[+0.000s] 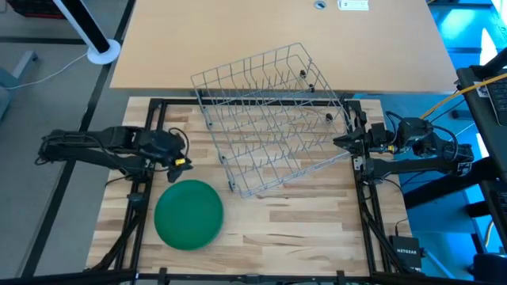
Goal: Sort dishes
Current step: Put the dark green plate in the dish rack
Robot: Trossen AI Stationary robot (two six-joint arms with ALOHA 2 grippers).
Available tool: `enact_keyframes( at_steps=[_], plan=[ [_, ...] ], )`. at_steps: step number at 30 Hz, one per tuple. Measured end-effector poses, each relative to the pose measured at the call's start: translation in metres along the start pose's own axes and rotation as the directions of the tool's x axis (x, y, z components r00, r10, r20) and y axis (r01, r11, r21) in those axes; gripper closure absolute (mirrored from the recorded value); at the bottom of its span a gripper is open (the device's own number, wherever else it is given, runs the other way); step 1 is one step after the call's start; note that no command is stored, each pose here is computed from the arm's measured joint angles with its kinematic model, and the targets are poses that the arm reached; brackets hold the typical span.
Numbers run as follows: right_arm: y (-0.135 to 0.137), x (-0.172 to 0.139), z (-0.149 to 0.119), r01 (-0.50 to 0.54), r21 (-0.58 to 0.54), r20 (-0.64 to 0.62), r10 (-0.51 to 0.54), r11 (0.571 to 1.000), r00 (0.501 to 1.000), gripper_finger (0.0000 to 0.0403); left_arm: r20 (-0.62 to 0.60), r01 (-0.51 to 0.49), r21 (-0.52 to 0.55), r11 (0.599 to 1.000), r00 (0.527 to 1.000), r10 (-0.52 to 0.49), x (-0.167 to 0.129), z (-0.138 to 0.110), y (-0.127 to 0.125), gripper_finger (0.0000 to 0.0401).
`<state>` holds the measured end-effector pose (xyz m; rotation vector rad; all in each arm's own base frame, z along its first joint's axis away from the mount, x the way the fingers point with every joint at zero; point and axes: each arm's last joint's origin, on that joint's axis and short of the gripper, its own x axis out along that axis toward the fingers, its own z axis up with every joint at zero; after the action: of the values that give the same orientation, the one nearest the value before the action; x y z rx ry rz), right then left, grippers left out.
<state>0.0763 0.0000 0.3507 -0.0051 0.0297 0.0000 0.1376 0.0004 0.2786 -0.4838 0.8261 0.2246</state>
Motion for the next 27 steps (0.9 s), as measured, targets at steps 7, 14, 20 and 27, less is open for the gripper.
enact_keyframes(
  at_steps=[7, 14, 20, 27],
  plan=[
    [0.0, 0.0, 0.0, 0.001, 0.0, 0.0, -0.001, 1.0, 1.0, 0.0361, -0.229, -0.101, 0.005, 0.995, 0.968, 0.099, 0.016, -0.01, 0.005, 0.0261],
    [0.0, 0.0, 0.0, 0.001, 0.0, 0.0, -0.001, 1.0, 1.0, 0.0361, -0.376, -0.171, 0.066, 0.983, 0.908, 0.184, 0.037, -0.012, 0.006, 0.0269],
    [0.0, 0.0, 0.0, 0.0, 0.0, 0.0, 0.0, 1.0, 1.0, 0.0361, -0.457, -0.184, 0.141, 0.973, 0.86, 0.229, 0.057, -0.012, 0.006, 0.0269],
    [0.0, 0.0, 0.0, 0.0, 0.0, 0.0, 0.0, 1.0, 1.0, 0.0361, -0.535, -0.203, 0.184, 0.962, 0.8, 0.271, 0.077, -0.013, 0.006, 0.027]
  ],
)
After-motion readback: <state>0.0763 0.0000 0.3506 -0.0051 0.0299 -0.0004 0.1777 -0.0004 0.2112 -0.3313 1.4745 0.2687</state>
